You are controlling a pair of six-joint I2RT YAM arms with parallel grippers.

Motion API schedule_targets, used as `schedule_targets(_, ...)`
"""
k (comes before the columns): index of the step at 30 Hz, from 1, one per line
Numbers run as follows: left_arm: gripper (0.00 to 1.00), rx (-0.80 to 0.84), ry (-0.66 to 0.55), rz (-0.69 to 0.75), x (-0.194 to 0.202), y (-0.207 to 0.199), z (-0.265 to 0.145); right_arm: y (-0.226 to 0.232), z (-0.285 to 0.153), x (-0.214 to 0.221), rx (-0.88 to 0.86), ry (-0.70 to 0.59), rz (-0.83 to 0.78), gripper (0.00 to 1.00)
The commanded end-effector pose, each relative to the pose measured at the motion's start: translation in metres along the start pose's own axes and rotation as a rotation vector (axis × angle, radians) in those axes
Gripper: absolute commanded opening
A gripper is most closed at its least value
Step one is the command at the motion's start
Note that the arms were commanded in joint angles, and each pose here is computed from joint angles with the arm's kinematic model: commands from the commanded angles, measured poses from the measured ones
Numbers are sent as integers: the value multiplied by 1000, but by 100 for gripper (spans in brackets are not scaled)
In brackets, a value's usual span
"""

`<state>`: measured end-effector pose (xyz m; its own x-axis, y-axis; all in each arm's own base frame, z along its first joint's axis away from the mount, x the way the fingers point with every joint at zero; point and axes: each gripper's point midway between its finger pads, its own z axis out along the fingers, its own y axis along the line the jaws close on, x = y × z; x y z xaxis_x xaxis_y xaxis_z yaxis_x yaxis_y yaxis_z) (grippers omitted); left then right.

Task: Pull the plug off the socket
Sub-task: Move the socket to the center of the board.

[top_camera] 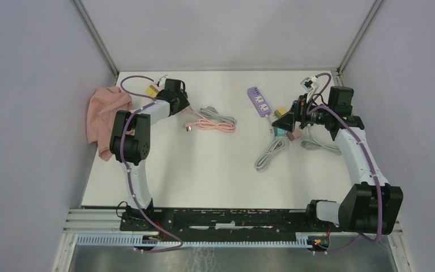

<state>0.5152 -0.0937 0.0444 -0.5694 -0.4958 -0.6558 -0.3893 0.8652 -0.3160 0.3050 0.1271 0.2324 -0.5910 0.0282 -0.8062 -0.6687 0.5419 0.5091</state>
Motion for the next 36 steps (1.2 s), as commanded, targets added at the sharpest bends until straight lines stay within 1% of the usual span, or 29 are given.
schedule_targets(1, 53, 47, -45, -1, -22, -16, 6, 6, -2, -12, -5, -22, -60, 100)
schedule_targets(5, 50, 46, -39, 0, -24, -16, 9, 6, -3, -13, 0, -22, -64, 100)
schedule_targets(9, 39, 68, -32, 24, -25, -20, 5, 6, -3, -13, -1, -22, -66, 100)
schedule_targets(14, 9, 64, -46, 66, -31, -17, -9, 7, -3, -13, -1, -23, -65, 100)
schedule_targets(15, 4, 62, -53, 71, -33, -16, -13, 7, -3, -12, -1, -22, -64, 100)
schedule_targets(21, 3, 44, -123, 87, -47, -3, -51, 7, -3, -13, -5, -23, -63, 100)
schedule_targets(22, 3, 41, -124, 89, -45, 1, -56, 7, -3, -13, -5, -23, -63, 100)
schedule_targets(27, 3, 93, -140, 85, -43, 4, -90, 8, -3, -13, -7, -23, -64, 100)
schedule_targets(32, 3, 139, -109, 71, -22, 13, -119, 7, -3, -12, -5, -22, -63, 100)
schedule_targets(36, 3, 200, -75, 58, 3, 12, -144, 7, -2, -12, -7, -21, -60, 100)
